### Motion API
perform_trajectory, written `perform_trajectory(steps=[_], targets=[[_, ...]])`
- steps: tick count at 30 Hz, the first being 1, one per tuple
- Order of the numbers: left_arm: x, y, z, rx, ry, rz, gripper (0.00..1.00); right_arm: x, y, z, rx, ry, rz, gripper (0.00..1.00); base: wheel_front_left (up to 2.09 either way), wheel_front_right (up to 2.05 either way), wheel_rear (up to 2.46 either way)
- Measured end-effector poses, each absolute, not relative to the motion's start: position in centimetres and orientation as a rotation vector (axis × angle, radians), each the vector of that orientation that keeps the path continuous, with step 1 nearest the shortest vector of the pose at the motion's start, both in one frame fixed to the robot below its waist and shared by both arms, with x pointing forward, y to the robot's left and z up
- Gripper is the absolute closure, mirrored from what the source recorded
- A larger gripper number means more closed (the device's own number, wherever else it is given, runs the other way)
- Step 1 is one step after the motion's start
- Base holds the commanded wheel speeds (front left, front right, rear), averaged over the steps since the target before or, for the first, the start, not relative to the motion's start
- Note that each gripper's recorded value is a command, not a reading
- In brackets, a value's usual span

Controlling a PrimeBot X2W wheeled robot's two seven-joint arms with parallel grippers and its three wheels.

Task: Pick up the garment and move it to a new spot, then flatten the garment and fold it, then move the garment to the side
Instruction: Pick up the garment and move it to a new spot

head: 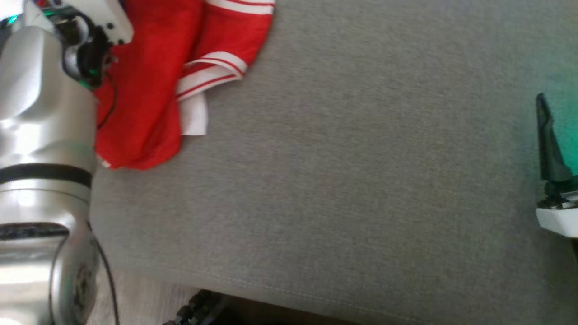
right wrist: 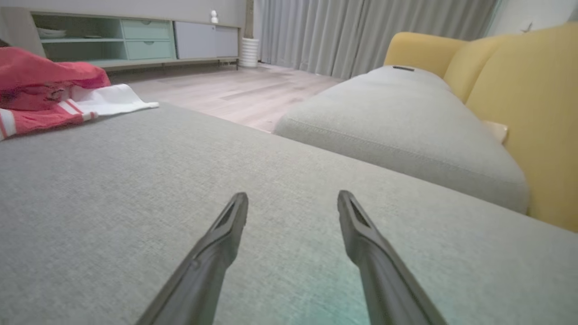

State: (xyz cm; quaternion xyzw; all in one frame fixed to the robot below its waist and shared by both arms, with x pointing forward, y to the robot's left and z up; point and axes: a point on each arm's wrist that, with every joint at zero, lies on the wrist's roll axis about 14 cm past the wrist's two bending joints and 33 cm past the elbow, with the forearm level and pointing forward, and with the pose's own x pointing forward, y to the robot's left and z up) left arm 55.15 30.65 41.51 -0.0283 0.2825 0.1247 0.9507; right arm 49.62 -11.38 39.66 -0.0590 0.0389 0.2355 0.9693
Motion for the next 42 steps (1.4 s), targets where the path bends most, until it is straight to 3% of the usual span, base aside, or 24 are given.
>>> perform_trajectory(steps=[5,6,7,14,29,42], targets=[[55.9,30.2,38.8,-0.066,0.621,0.256,0.00,49.3,-13.3,38.5,-0.121,0.113,0.420,0.00,0.00,0.00,0.00],[56.2,30.0,38.4,-0.066,0.622,0.257,0.08,49.2,-13.7,38.3,-0.122,0.121,0.409,0.00,0.00,0.00,0.00],[56.6,30.1,37.9,-0.059,0.618,0.263,1.00,49.0,-14.4,38.1,-0.125,0.130,0.390,0.00,0.00,0.00,0.00],[58.2,30.2,40.3,-0.009,0.481,0.229,1.00,48.7,-14.7,38.5,-0.111,0.129,0.364,0.00,0.00,0.00,0.00],[59.8,26.6,60.4,0.210,0.048,0.027,1.00,45.7,-10.4,46.6,-0.012,-0.023,0.380,0.00,0.00,0.00,0.00],[58.2,5.3,74.1,0.209,-0.288,-0.456,1.00,40.4,-14.8,54.6,0.012,-0.205,0.193,0.00,0.00,0.00,0.00]])
